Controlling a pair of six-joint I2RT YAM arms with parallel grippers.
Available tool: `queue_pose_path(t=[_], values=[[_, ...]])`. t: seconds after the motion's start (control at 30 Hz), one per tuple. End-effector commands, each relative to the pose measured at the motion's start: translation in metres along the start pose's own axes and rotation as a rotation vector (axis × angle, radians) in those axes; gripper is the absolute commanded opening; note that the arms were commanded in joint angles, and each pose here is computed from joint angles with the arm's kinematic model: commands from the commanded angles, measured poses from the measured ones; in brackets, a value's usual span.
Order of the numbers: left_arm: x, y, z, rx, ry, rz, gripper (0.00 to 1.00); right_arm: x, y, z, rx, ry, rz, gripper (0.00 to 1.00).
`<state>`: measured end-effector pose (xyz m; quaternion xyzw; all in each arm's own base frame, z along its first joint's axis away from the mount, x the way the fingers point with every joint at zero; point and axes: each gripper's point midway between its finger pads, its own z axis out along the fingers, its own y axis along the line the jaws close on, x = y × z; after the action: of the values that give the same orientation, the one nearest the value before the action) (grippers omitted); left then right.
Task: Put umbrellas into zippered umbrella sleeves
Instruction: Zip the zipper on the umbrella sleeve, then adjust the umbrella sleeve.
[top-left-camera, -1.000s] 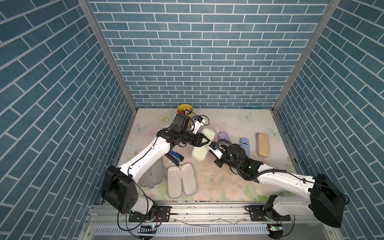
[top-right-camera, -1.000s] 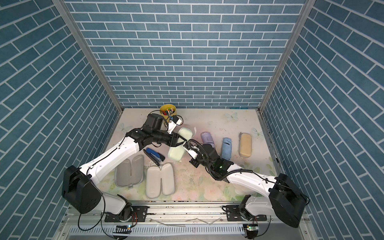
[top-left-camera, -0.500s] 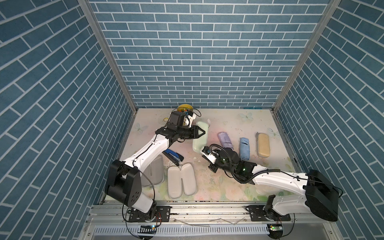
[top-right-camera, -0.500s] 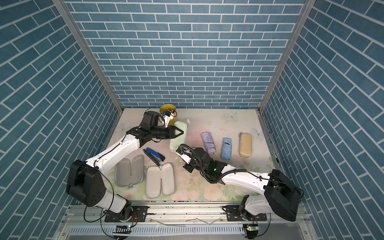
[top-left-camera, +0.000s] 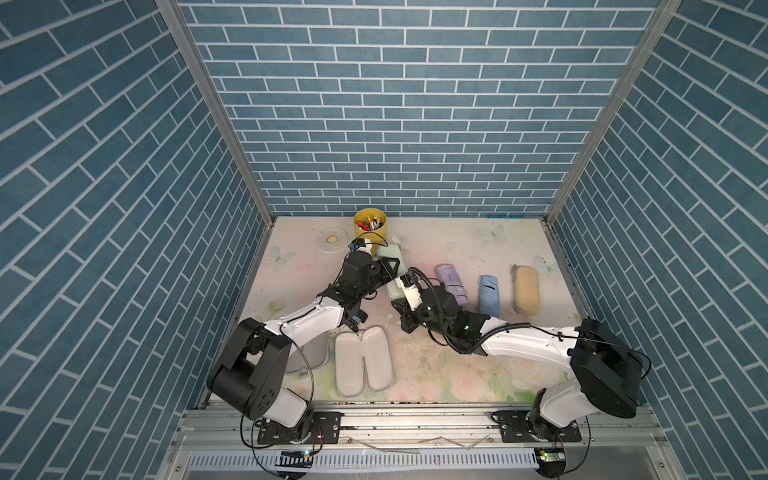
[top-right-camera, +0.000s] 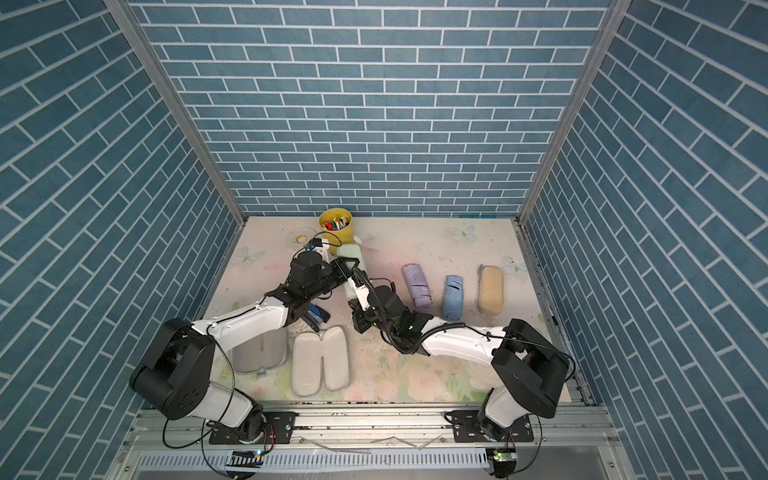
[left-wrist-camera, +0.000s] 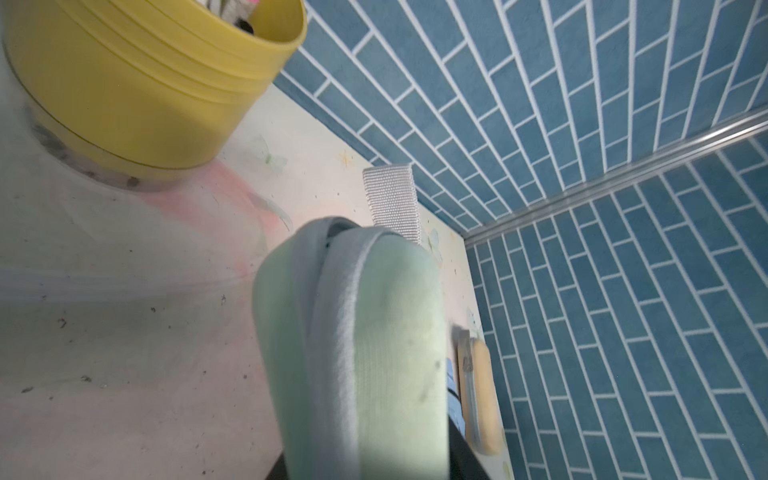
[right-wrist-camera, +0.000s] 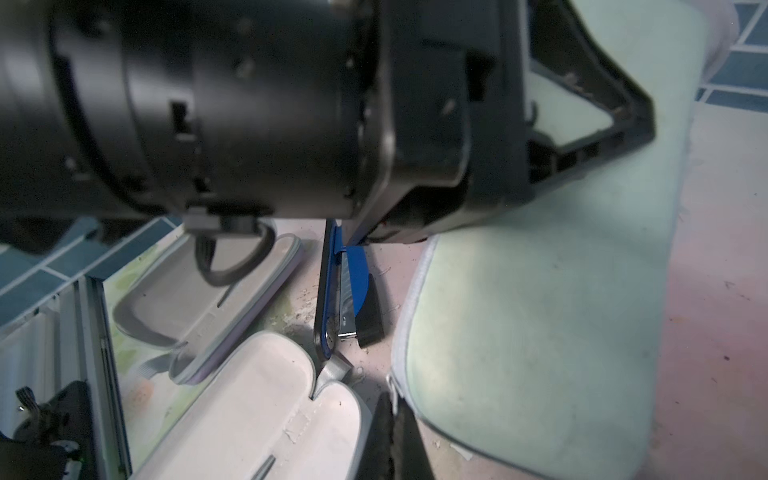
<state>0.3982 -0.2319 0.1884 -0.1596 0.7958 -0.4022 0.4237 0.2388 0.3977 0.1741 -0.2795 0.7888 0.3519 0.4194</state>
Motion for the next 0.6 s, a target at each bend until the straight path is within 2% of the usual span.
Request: queue_pose_path(t=[0.0, 0.13, 0.2, 0.27, 0.33, 0.57], values=[[-0.057, -0.025, -0.022, 0.085, -0.275, -0.063, 0.04, -0.040, 0.017, -0.016, -0.125, -0.049, 0.206, 0.37], [-0.071, -0.023, -0.032, 0.092, -0.343, -0.091, 0.07, -0.035, -0.023, -0.035, -0.071, 0.003, 0.420, 0.66], [-0.072, -0.022, -0.034, 0.106, -0.360, -0.125, 0.09, -0.040, -0.041, -0.040, -0.078, -0.021, 0.595, 0.74], [-0.071, -0.020, -0.035, 0.124, -0.379, -0.171, 0.10, -0.048, -0.050, -0.039, -0.123, -0.067, 0.747, 0.77], [-0.070, -0.026, -0.037, 0.151, -0.393, -0.213, 0.11, -0.062, -0.050, -0.037, -0.188, -0.117, 0.835, 0.80], [-0.048, -0.032, -0.042, 0.176, -0.422, -0.315, 0.17, -0.080, -0.050, -0.022, -0.282, -0.194, 0.953, 0.81]])
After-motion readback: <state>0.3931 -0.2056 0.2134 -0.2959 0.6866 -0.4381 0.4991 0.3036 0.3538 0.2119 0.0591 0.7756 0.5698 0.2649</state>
